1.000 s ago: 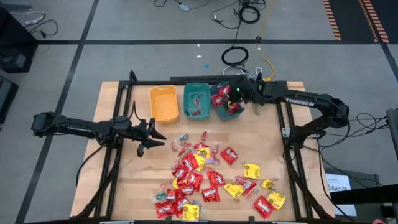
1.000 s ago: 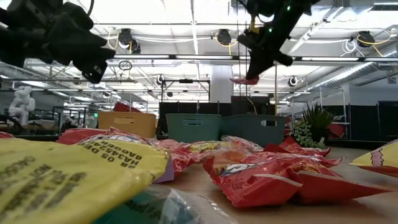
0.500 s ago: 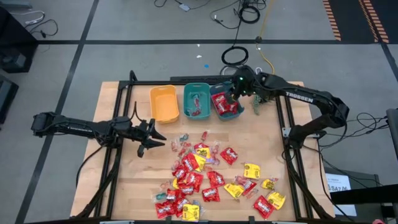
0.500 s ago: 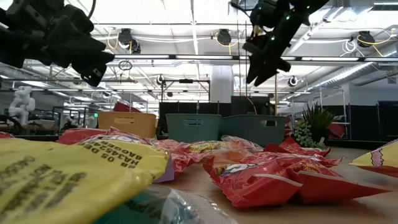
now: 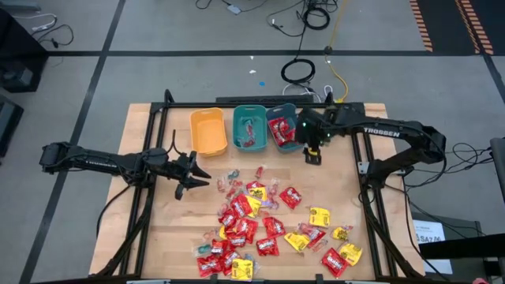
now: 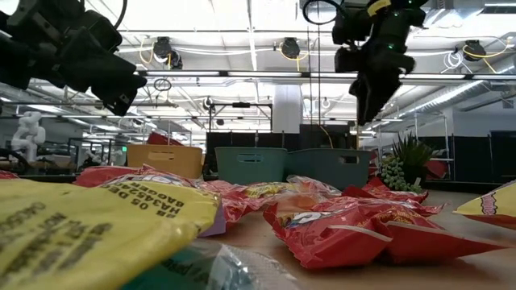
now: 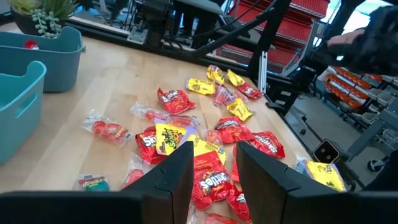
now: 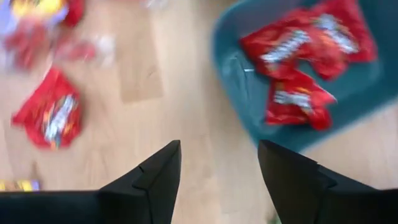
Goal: Sort candy
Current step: Adjust the blue bin
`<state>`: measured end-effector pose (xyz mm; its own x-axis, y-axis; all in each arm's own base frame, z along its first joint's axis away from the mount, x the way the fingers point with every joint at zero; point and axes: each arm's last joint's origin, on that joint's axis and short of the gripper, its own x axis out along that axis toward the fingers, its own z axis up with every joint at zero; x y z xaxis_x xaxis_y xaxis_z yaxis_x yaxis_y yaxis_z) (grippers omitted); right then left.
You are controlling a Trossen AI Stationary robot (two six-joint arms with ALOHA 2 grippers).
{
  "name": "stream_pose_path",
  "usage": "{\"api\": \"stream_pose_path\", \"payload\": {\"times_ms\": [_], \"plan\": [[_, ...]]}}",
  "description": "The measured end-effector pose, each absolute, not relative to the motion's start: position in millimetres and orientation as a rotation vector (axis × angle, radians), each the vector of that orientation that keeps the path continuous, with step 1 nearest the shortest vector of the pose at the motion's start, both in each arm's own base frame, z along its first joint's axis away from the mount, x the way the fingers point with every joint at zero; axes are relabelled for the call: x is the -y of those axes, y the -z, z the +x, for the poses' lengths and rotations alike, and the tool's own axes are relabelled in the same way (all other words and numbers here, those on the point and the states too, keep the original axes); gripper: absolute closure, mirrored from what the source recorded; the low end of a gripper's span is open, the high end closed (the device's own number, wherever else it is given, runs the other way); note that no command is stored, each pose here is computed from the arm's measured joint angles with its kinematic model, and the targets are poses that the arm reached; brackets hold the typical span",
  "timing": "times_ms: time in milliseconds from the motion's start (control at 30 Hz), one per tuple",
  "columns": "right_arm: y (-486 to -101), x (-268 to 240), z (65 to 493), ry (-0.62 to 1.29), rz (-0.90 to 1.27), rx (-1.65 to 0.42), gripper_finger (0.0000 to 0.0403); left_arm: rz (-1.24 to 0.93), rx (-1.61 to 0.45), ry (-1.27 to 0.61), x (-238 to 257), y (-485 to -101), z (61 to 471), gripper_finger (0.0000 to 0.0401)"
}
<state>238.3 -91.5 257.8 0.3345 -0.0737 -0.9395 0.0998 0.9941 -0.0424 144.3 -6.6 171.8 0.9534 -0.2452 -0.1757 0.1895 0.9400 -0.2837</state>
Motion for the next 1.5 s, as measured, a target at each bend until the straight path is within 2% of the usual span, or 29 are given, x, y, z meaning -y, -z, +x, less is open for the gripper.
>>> {"api": "stream_pose_path", "payload": {"times_ms": [133,233,533,767,1167,1267,1433,1500], "plan": [[-241.9,84.8,243.1,0.033,-0.112,-1.193,0.0217,-0.268,-0.211,0.221,6.5,-171.8,144.3,0.0271],[-234.6,84.6,245.0,0.085,-0.168,-1.185,0.0231,-0.268,-0.211,0.221,6.5,-171.8,144.3,0.0271],[-221.0,85.9,241.6,0.104,-0.208,-1.201,0.0264,-0.276,-0.211,0.22,6.5,-171.8,144.3,0.0271],[-212.4,89.3,239.8,0.179,-0.271,-1.211,0.0271,-0.278,-0.211,0.22,6.5,-171.8,144.3,0.0271],[-191.5,86.8,230.9,0.174,-0.276,-1.25,0.0278,-0.304,-0.214,0.217,6.5,-171.9,144.4,0.0271],[-187.9,86.6,228.0,0.23,-0.233,-1.27,0.0303,-0.305,-0.213,0.217,6.5,-171.9,144.4,0.0271],[-188.4,86.6,228.6,0.307,-0.123,-1.244,0.0378,-0.305,-0.213,0.217,6.5,-171.9,144.4,0.0271],[-188.4,86.4,228.6,0.346,-0.064,-1.232,0.0396,-0.305,-0.213,0.217,6.5,-171.9,144.4,0.0271]]}}
